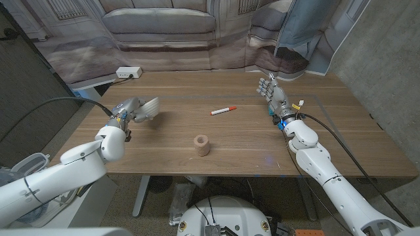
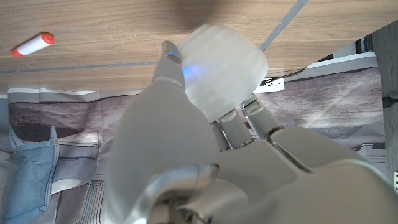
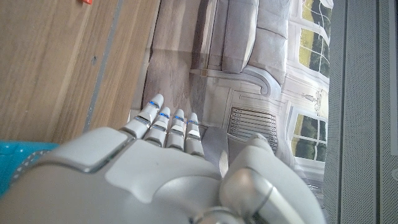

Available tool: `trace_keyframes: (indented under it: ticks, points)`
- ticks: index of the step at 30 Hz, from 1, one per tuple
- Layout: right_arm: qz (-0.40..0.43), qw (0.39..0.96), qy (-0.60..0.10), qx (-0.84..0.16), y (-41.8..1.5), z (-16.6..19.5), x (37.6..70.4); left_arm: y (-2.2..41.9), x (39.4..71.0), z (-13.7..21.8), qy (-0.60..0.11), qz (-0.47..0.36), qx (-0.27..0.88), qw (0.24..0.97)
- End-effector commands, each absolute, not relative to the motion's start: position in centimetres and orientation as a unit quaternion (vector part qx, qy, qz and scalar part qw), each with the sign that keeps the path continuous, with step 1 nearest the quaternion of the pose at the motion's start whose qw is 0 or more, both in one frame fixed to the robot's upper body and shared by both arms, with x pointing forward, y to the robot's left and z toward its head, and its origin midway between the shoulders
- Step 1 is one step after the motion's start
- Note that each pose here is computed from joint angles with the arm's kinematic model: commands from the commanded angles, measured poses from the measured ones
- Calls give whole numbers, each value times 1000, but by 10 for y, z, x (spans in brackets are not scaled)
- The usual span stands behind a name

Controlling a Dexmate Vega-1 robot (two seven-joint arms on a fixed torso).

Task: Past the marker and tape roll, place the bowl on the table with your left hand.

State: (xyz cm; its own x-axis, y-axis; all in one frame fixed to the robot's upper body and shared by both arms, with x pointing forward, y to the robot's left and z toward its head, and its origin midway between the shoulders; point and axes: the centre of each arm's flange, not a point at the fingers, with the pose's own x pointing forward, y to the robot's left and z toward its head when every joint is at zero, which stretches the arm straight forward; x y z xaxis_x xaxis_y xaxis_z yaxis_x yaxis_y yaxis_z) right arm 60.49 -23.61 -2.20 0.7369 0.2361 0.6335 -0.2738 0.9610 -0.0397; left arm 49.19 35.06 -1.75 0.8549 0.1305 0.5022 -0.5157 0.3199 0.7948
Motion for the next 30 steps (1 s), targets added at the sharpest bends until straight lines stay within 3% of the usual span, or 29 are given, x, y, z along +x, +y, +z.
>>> trace_keyframes:
  ticks: [1,30]
  points:
    - [130,931,-339,35,-239,-23,604,349,485,-22,-169,204,553,790]
    - [132,930,-340,36,-239,-26,601,350,458,-42,-139,216,556,791]
